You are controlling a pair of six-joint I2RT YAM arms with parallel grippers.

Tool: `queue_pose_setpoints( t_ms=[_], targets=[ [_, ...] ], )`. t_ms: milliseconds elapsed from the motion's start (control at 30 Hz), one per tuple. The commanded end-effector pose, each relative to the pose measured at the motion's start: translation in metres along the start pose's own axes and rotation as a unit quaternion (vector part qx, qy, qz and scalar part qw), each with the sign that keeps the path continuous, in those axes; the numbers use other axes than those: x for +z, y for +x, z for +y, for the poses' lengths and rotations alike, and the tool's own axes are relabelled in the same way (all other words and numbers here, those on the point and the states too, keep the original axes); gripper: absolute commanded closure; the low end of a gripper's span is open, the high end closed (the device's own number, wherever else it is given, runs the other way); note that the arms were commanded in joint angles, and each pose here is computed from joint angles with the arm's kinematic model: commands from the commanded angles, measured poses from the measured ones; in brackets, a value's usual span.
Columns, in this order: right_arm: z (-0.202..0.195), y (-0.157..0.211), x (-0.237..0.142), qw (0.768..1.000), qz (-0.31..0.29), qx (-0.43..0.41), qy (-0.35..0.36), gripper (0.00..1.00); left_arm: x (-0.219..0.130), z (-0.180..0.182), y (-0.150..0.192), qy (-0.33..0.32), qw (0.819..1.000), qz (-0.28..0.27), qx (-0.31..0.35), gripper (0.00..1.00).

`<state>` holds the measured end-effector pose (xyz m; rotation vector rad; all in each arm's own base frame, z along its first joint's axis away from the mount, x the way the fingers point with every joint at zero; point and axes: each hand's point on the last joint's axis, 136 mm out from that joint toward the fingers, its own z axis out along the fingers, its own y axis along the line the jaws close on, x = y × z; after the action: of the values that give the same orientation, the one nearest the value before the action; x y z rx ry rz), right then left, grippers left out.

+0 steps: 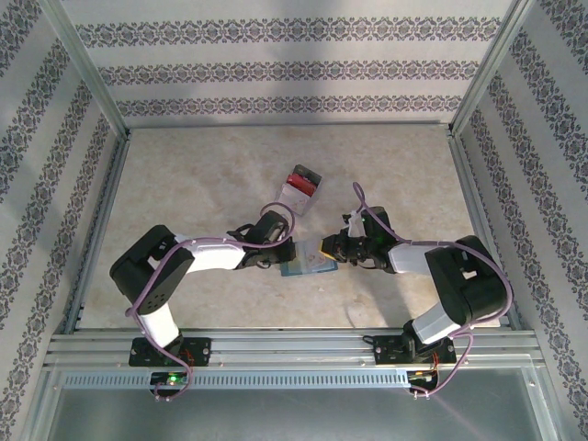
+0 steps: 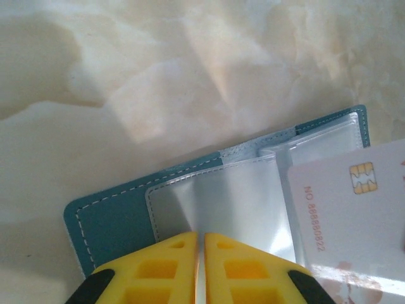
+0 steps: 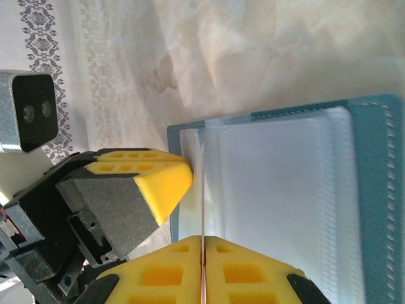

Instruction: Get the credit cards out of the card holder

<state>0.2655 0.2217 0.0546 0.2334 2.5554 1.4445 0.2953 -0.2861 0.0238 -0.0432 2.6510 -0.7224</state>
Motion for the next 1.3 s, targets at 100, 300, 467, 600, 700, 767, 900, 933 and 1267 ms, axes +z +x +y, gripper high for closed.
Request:
queue_pose_setpoints(
  t_ms=[100,300,467,600,700,767,900,933,1267],
  targets=[
    [0.002,-0.002,-0.008,1.0,-0.008,-0.02,0.017,0.9,-0.013,0.021,-0.003,-0.044,0.999,-0.001,0.012,0.81],
    [0.01,-0.005,-0.014,0.999,-0.012,-0.033,0.021,0.91,-0.019,0.018,-0.01,-0.043,0.999,-0.009,0.021,0.71],
    [0.015,-0.005,-0.018,0.999,-0.012,-0.043,0.023,0.91,-0.029,0.012,-0.016,-0.04,0.999,-0.02,0.027,0.64],
    [0.02,-0.007,-0.02,0.998,-0.016,-0.053,0.024,0.91,-0.043,0.011,-0.025,-0.048,0.997,-0.04,0.037,0.59],
    [0.023,-0.009,-0.022,0.998,-0.019,-0.06,0.024,0.92,-0.053,0.018,-0.031,-0.068,0.995,-0.052,0.046,0.53],
    [0.025,-0.009,-0.022,0.998,-0.019,-0.063,0.024,0.92,-0.06,0.026,-0.033,-0.083,0.994,-0.057,0.048,0.44],
    [0.031,-0.012,-0.024,0.997,-0.017,-0.075,0.026,0.92,-0.073,0.039,-0.038,-0.107,0.99,-0.072,0.05,0.16],
    [0.033,-0.013,-0.024,0.996,-0.017,-0.079,0.028,0.92,-0.076,0.041,-0.04,-0.111,0.99,-0.075,0.05,0.09],
    [0.057,-0.028,-0.027,0.991,-0.009,-0.125,0.037,0.92,-0.107,0.063,-0.049,-0.135,0.983,-0.121,0.033,0.01]
  ],
)
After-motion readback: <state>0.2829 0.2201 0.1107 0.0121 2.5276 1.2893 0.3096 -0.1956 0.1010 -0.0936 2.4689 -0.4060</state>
